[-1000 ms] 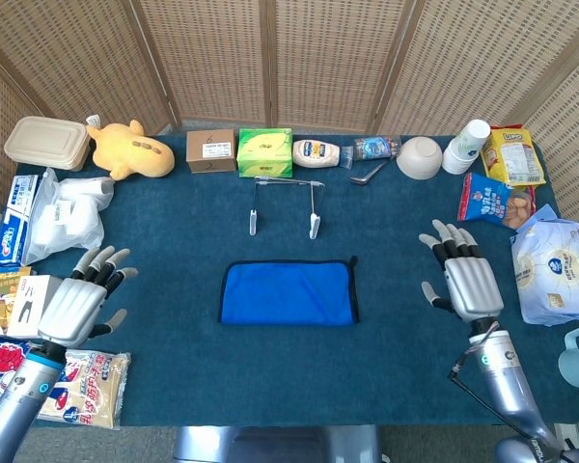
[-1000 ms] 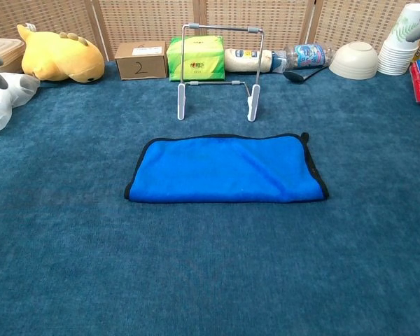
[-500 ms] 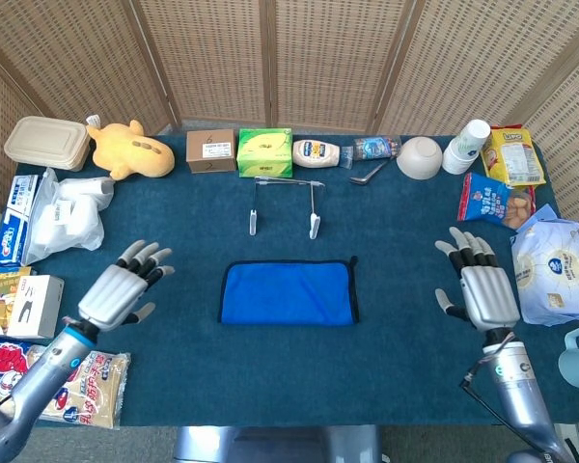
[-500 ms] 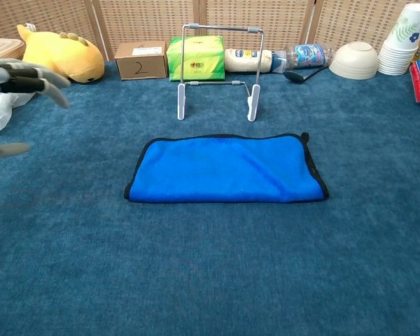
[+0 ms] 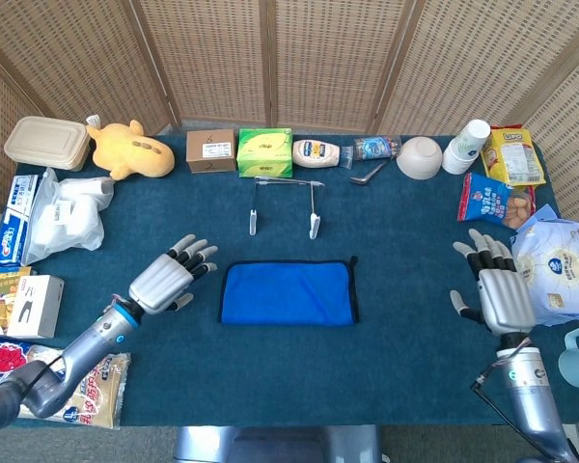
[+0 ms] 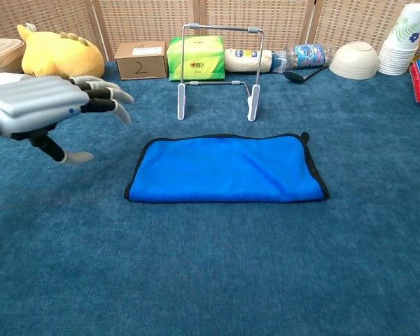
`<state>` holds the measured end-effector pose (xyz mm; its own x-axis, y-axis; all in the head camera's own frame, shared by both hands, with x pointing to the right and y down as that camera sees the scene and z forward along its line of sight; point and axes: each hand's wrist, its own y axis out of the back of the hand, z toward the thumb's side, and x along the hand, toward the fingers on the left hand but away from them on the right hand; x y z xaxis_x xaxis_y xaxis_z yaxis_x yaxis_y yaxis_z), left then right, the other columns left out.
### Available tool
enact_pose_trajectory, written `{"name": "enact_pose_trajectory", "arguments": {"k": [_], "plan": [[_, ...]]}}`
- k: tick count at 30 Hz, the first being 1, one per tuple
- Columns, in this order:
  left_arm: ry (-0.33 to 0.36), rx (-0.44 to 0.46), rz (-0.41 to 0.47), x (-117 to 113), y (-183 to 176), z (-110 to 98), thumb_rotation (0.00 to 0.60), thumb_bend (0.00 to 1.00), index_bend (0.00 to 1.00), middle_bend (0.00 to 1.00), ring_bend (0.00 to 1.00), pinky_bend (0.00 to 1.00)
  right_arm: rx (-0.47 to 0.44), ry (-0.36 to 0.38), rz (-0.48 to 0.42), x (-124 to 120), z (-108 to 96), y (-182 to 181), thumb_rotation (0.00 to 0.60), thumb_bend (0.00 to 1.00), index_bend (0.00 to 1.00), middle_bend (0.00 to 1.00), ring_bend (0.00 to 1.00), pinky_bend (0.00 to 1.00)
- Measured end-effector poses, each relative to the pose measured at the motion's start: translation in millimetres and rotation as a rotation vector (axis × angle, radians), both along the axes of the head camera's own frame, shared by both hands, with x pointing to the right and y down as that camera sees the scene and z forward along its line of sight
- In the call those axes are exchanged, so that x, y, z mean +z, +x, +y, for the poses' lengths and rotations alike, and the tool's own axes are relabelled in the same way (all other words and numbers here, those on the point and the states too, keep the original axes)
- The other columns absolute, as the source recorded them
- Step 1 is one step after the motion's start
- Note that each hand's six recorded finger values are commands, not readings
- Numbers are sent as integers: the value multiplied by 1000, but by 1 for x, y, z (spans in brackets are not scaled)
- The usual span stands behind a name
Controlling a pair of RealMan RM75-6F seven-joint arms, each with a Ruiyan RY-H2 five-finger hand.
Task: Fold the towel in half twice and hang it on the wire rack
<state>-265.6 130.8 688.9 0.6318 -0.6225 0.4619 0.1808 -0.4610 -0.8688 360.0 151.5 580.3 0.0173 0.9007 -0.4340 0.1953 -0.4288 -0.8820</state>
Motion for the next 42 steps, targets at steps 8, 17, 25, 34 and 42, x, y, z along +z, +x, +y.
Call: {"name": "enact_pose_trajectory", "arguments": {"k": [8, 17, 25, 34, 42], "plan": [[4, 40, 4, 21, 16, 2, 600, 411, 167, 62, 0, 0, 11, 2, 1, -2, 1, 2, 600, 347, 160, 15, 0, 0], [23, 54, 1, 33, 29, 1, 600, 411, 160, 44, 0, 0, 32, 5, -4, -6, 3, 7, 600, 346, 160, 14, 0, 0], [31, 68, 7, 39, 40, 4, 600, 412, 154, 41, 0, 0, 45, 7, -13, -9, 5, 10, 600, 346, 160, 13, 0, 0], [36, 81, 19, 42, 53, 3, 600, 412, 154, 42, 0, 0, 58, 9, -15, -11, 7, 14, 600, 346, 160, 12, 0, 0], [42, 86, 22, 44, 60, 1, 600, 412, 154, 43, 0, 0, 69, 8, -14, -12, 10, 17, 600, 347, 160, 12, 0, 0]]}}
